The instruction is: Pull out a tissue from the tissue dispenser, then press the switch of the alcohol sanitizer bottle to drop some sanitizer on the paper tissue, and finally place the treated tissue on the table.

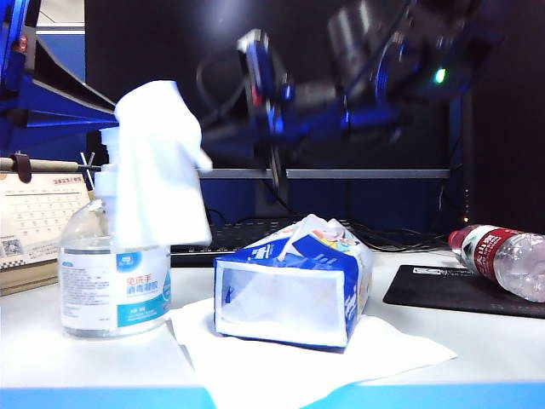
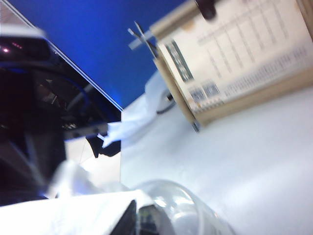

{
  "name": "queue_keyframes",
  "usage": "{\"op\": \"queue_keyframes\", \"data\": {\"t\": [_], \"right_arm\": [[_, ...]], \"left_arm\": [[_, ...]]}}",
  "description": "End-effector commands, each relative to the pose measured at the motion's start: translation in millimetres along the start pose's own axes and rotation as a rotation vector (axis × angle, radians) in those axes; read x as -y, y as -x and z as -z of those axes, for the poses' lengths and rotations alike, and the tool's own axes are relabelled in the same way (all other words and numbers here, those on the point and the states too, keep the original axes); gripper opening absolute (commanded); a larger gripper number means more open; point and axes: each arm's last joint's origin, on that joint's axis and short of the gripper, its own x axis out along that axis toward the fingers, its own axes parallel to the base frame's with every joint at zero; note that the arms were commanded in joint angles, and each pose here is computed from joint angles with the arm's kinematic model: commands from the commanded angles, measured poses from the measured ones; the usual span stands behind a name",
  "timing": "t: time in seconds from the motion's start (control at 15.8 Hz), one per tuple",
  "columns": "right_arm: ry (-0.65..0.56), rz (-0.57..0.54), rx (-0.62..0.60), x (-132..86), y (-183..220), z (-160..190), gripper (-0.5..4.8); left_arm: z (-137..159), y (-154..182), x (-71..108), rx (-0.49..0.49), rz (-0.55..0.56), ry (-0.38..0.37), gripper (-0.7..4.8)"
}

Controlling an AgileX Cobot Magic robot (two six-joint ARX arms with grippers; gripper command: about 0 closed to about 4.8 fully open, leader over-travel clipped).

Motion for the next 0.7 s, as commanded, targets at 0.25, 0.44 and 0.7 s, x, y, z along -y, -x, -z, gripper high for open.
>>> {"op": "queue_keyframes", "data": {"t": [0.25,0.44,0.7], "right_arm": [[0.027,-0.008,0.016,4.5,-1.9,0.5,-0.05],[0.036,-0.004,0.024,4.6,-1.7,-0.3,-0.05],[0.039,-0.001,0.029,4.5,-1.7,-0.9,-0.05]], "left_arm": [[-2.2,-0.1,1.5,0.008,0.013,-0.015,-0.05],[-2.1,-0.1,1.4,0.008,0.012,-0.015,-0.05],[-1.9,-0.1,1.0,0.008,0.003,-0.031,-0.05]]}}
